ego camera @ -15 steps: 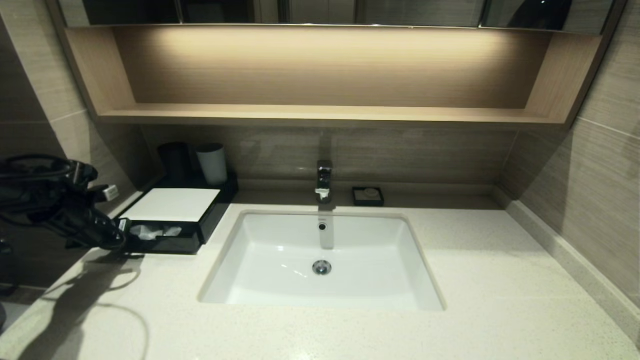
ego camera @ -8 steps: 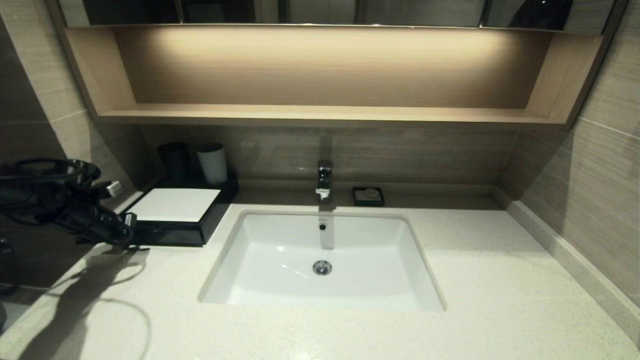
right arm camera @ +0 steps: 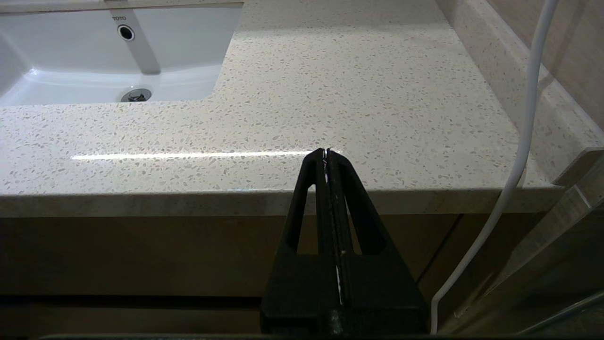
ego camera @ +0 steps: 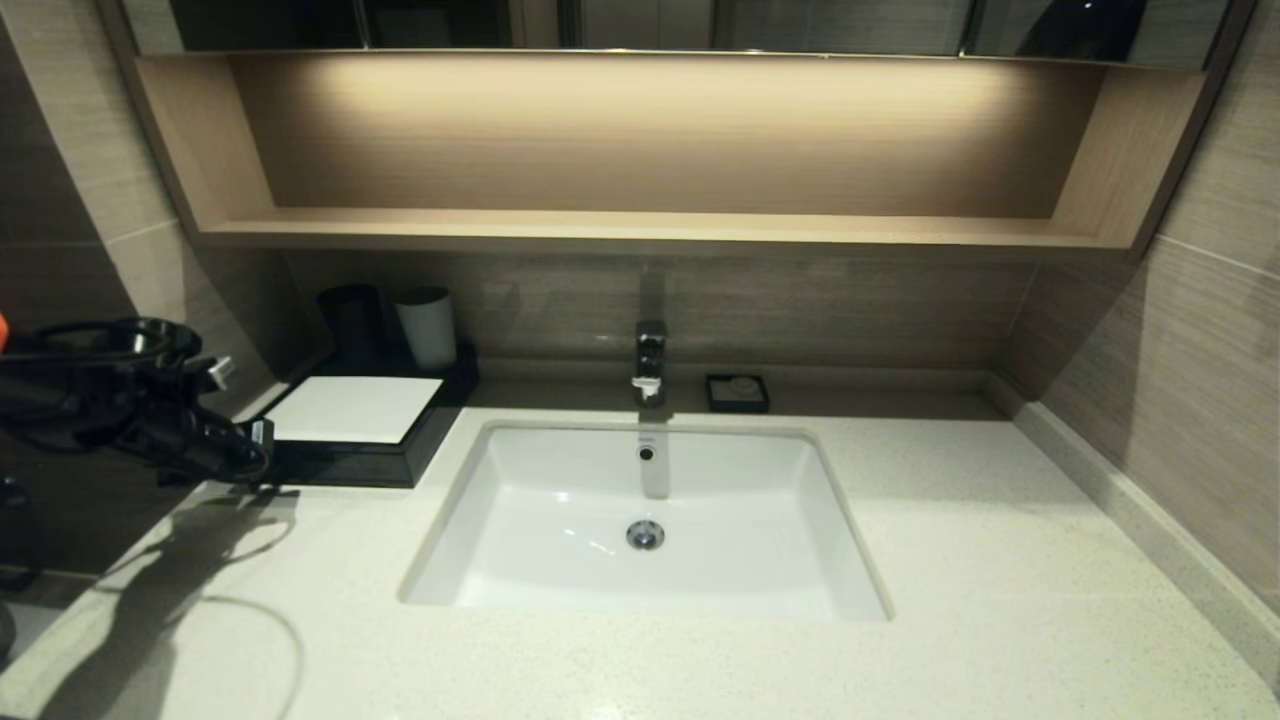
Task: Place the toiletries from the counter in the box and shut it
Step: Close the drawer
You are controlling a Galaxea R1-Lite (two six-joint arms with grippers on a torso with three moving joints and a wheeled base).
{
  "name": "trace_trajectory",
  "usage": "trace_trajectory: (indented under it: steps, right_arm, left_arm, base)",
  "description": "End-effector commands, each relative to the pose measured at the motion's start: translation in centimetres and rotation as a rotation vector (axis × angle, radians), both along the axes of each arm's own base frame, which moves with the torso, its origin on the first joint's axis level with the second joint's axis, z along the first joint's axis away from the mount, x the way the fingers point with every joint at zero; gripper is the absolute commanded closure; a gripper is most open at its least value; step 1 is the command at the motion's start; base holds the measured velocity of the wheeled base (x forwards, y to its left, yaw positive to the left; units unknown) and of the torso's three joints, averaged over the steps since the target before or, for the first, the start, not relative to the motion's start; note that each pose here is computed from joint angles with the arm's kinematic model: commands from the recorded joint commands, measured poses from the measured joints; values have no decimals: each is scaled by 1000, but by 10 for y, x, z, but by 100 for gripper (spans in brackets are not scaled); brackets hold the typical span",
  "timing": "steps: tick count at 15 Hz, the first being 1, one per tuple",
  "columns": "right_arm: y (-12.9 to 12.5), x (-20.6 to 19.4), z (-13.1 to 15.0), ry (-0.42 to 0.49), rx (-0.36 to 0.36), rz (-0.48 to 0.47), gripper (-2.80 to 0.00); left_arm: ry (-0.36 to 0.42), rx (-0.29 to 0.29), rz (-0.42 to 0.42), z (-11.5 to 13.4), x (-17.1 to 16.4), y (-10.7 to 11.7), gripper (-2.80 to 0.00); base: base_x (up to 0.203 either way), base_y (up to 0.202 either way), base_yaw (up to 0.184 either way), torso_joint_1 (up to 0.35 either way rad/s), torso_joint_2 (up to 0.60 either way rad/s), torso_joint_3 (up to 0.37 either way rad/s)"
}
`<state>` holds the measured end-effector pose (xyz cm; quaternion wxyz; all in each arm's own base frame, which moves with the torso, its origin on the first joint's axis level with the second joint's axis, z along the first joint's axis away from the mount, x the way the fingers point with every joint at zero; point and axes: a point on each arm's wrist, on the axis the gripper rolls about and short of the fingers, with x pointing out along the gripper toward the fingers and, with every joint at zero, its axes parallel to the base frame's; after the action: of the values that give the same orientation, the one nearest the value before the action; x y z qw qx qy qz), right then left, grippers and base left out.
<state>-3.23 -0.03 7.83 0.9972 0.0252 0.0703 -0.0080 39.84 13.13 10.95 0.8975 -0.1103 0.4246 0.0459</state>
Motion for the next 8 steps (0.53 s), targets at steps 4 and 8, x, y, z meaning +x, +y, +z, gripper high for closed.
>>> trace_trajectory:
  steps: [4, 8]
  right_arm:
    - [0, 0, 0, 2, 1, 0, 0]
    - [0, 0, 0, 3, 1, 0, 0]
  left_arm:
    - [-6, 34, -33, 66, -58, -19, 0]
    - [59, 37, -43, 115, -144, -48, 0]
  base:
    - [0, 0, 0, 0, 0, 0]
    - [0, 0, 0, 0, 0, 0]
